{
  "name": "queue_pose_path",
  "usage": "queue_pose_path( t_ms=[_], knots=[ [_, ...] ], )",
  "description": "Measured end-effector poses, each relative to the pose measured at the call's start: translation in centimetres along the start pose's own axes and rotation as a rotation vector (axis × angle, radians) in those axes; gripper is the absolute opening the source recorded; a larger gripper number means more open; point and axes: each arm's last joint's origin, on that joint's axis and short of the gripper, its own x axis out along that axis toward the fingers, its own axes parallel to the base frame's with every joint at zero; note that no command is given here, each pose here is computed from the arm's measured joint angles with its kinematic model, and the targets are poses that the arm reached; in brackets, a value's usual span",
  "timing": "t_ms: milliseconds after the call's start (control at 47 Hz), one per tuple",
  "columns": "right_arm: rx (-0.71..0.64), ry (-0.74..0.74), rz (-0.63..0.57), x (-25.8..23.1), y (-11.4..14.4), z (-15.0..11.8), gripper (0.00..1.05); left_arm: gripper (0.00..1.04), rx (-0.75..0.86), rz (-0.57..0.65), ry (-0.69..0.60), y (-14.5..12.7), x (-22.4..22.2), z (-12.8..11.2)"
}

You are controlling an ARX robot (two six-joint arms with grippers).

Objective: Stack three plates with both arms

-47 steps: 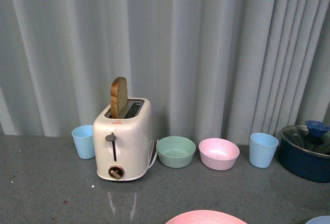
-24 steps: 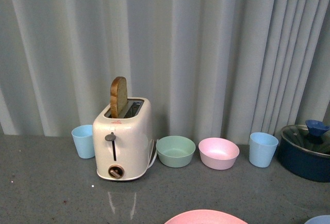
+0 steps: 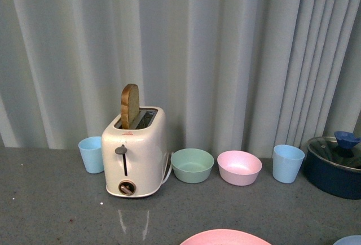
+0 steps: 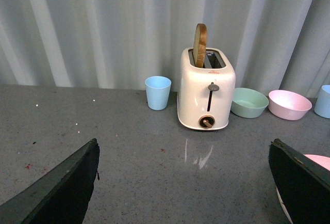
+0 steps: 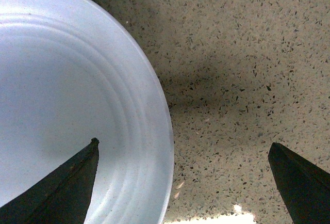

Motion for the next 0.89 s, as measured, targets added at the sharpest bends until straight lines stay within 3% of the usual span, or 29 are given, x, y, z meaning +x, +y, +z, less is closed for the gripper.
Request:
queue_pose_path(
  t_ms=[319,744,850,893],
  knots=[
    [0.018,0.017,0.025,1.4,-0.3,-2.4,0.97,0.98,0.0,0.0,0.0,0.0,0.0,0.0],
    [0.03,-0.036,0.059,2.3,0.1,-2.4,0.97,0.98,0.0,0.0,0.0,0.0,0.0,0.0],
    [0.041,-0.042,0.059,2.3,0.2,-2.4,0.86,0.98,0.0,0.0,0.0,0.0,0.0,0.0],
    [0.047,-0.043,0.063,2.4,0.3,-2.4,0.75,0.98,0.0,0.0,0.0,0.0,0.0,0.0]
  ],
)
